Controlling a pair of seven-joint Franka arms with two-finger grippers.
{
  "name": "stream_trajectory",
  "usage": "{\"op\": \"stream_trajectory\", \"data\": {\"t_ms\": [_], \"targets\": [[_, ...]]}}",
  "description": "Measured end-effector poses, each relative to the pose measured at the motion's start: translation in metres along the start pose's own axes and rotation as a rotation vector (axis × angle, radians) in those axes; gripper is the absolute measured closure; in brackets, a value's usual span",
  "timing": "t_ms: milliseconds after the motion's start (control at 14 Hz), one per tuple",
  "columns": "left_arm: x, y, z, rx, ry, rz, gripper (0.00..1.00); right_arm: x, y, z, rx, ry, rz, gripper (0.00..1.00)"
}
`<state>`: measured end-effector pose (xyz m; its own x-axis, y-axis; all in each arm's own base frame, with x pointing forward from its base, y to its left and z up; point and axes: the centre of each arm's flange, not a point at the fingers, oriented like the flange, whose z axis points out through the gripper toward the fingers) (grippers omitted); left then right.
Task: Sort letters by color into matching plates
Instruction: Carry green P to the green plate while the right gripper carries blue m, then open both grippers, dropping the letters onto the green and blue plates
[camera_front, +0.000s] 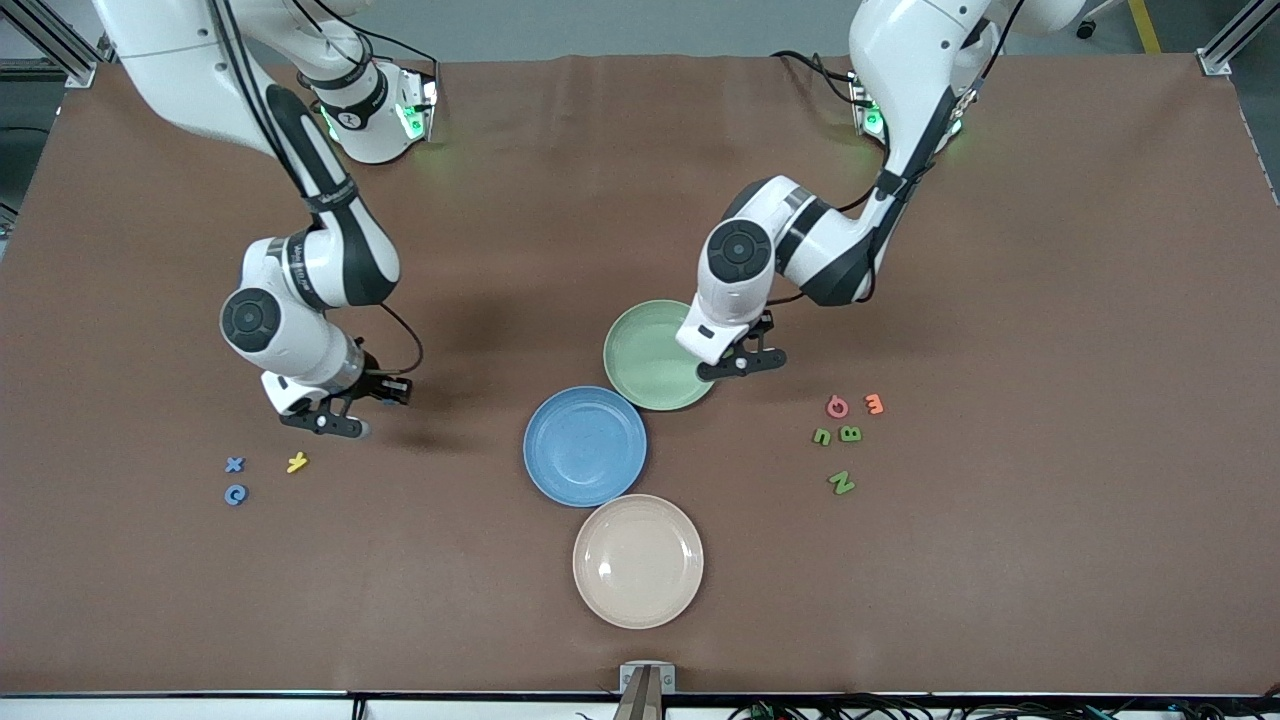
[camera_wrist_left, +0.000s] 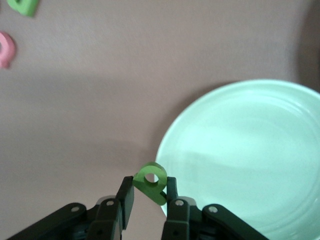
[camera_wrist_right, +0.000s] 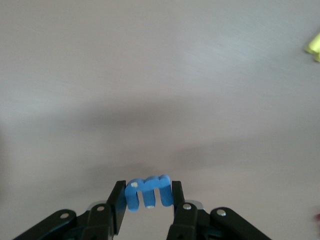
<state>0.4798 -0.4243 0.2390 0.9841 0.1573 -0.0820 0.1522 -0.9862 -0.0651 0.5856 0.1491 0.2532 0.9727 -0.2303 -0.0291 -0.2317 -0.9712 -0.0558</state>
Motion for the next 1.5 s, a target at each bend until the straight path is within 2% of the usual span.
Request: {"op": "stream_trajectory", "data": {"t_ms": [214,499,713,784,856,998,1212,1355,1498], "targets": [[-0.013,0.018,0.014,-0.006,-0.011,-0.018,0.70,-0.005,-0.080,-0.023,0.025,0.023,0.084,0.59],[-0.025,0.046,0.025,-0.017,-0.009,-0.040,0.70,-0.004,-0.161,-0.008,0.013,-0.006,0.179,0.59],[-0.034,0.057,0.028,-0.034,-0.029,-0.045,0.69,0.005,-0.197,0.017,0.016,-0.003,0.237,0.59],[-0.036,0.058,0.028,-0.036,-0.030,-0.045,0.65,0.008,-0.204,0.026,0.019,0.000,0.254,0.59],[-0.036,0.059,0.027,-0.038,-0.030,-0.045,0.65,0.011,-0.211,0.034,0.021,0.001,0.269,0.59],[-0.034,0.058,0.026,-0.039,-0.028,-0.047,0.52,0.010,-0.225,0.048,0.024,0.003,0.288,0.59],[-0.021,0.052,0.022,-0.046,-0.023,-0.068,0.23,0.002,-0.247,0.061,0.029,0.007,0.313,0.59],[0.002,0.037,0.013,-0.060,-0.014,-0.090,0.03,-0.005,-0.259,0.067,0.030,0.008,0.322,0.59],[0.032,0.013,0.003,-0.067,0.003,-0.068,0.01,-0.011,-0.266,0.070,0.029,0.007,0.321,0.59]]}}
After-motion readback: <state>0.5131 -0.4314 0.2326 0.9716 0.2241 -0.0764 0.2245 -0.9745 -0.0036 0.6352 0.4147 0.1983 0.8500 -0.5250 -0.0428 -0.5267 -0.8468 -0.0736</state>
